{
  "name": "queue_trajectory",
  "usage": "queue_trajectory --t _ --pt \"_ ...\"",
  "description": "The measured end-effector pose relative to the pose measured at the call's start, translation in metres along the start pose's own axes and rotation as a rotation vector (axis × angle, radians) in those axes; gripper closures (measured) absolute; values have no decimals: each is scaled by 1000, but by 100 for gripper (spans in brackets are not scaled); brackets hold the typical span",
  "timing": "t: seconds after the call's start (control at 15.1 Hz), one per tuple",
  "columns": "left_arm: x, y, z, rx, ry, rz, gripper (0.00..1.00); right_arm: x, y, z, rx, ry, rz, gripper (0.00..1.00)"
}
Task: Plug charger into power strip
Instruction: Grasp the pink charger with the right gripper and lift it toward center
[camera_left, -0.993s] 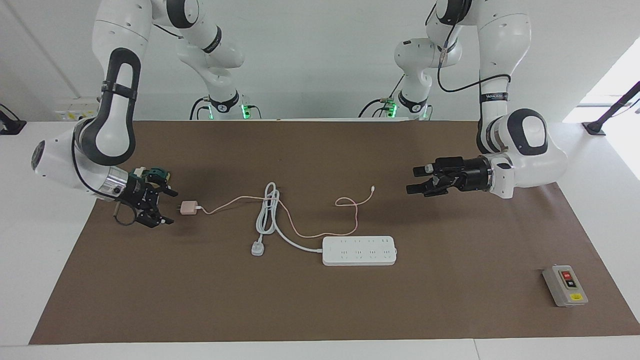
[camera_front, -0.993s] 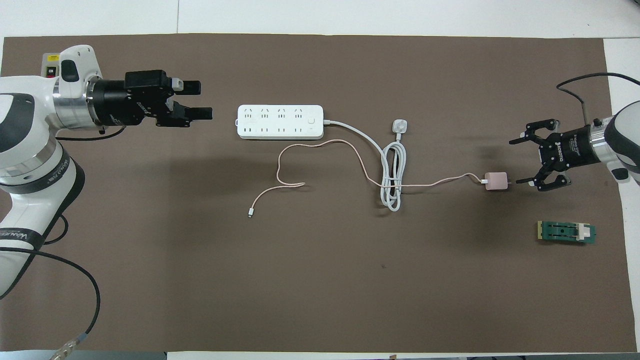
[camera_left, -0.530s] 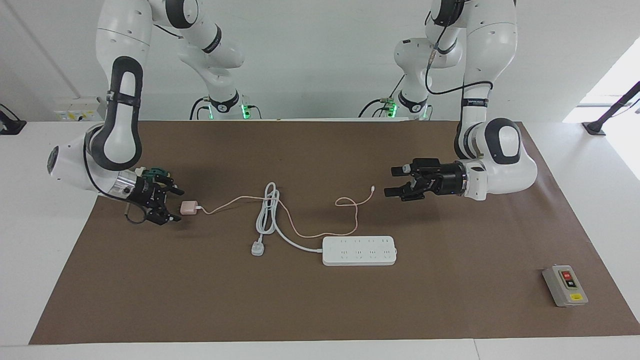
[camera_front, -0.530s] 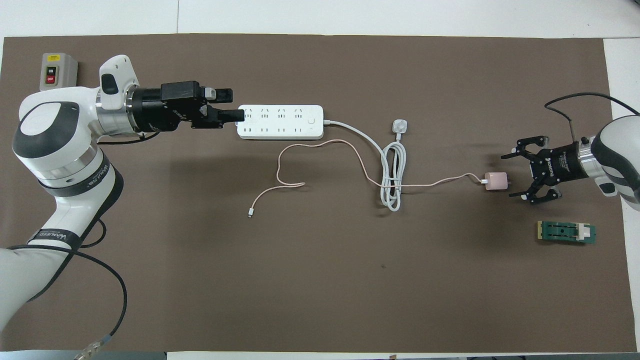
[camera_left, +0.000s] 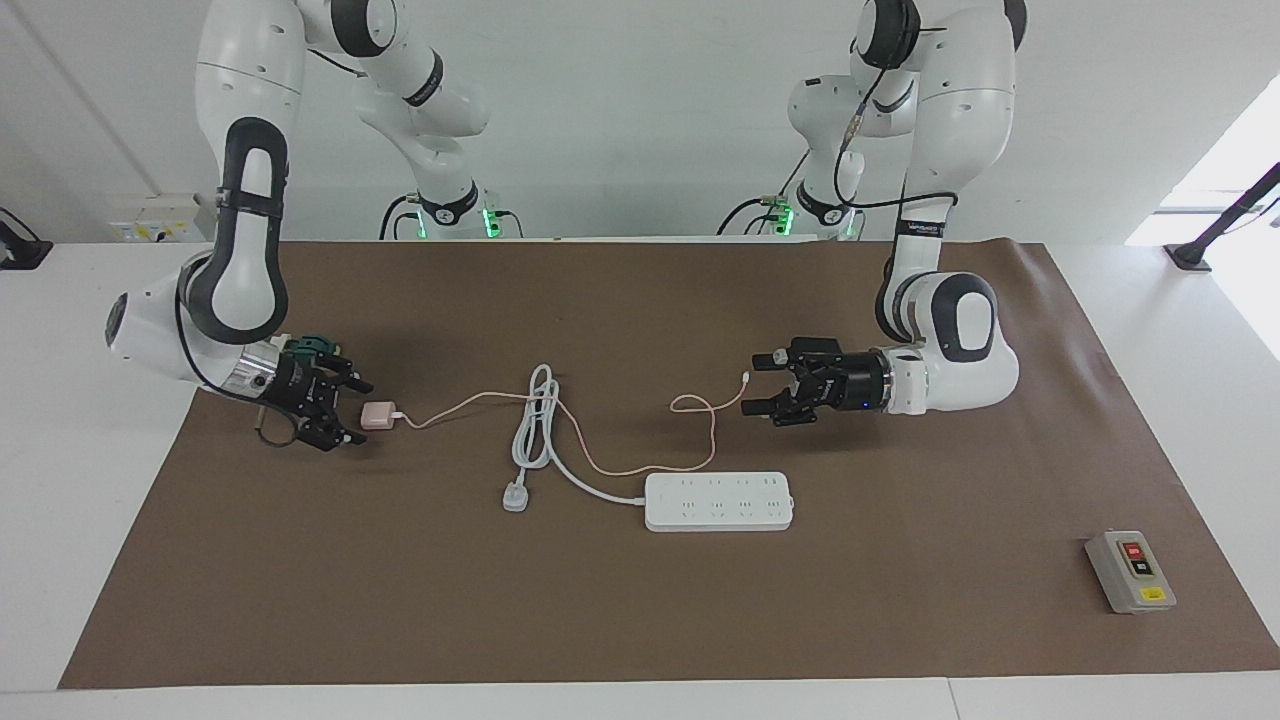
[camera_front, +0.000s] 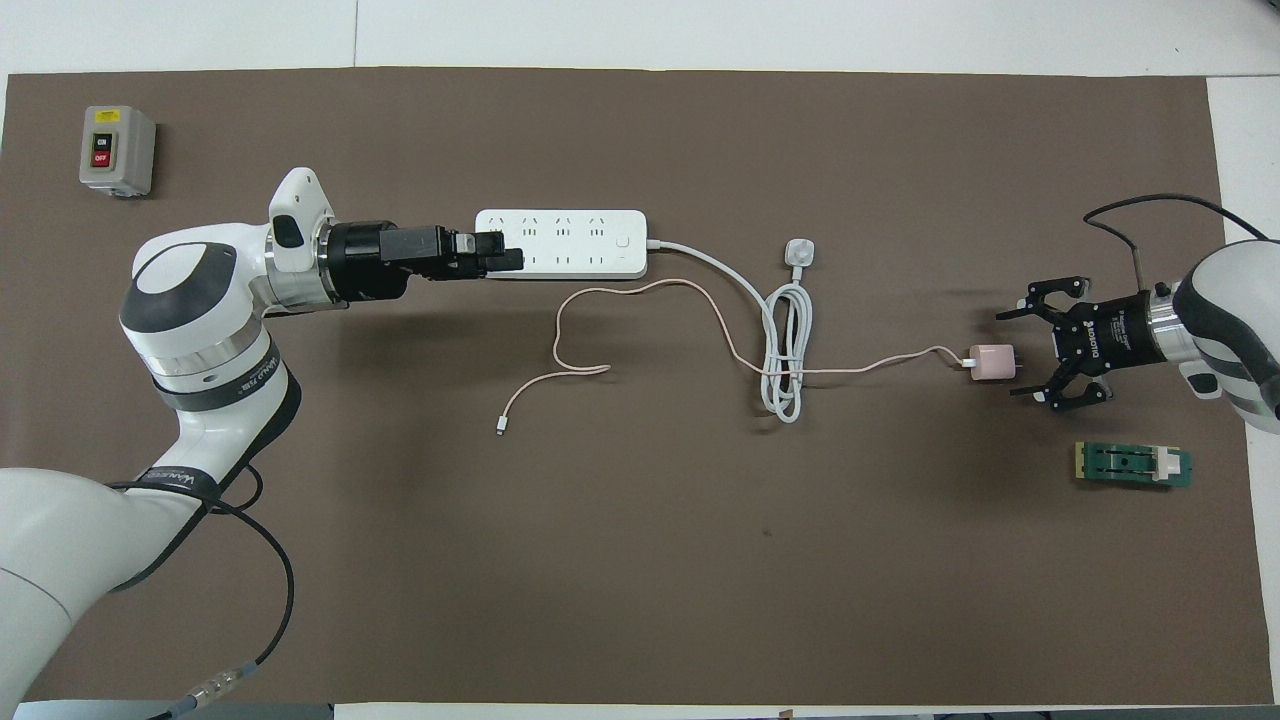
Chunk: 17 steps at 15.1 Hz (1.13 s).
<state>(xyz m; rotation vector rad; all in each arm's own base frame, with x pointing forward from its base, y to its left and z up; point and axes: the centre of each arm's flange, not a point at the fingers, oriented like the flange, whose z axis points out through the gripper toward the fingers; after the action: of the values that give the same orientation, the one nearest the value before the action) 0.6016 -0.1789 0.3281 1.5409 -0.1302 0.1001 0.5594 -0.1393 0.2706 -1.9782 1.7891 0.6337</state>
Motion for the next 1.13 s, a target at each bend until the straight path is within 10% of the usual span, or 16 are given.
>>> queue_trajectory --t 0.33,0.66,1.13 --pt "-33 -33 -14 5 29 29 0 2 2 3 -1 2 -6 3" --pt "-67 -42 -11 -3 41 -18 0 1 3 4 -2 1 -10 54" --pt "-78 -40 34 -36 49 -93 0 -40 -20 -4 10 -57 -19 53"
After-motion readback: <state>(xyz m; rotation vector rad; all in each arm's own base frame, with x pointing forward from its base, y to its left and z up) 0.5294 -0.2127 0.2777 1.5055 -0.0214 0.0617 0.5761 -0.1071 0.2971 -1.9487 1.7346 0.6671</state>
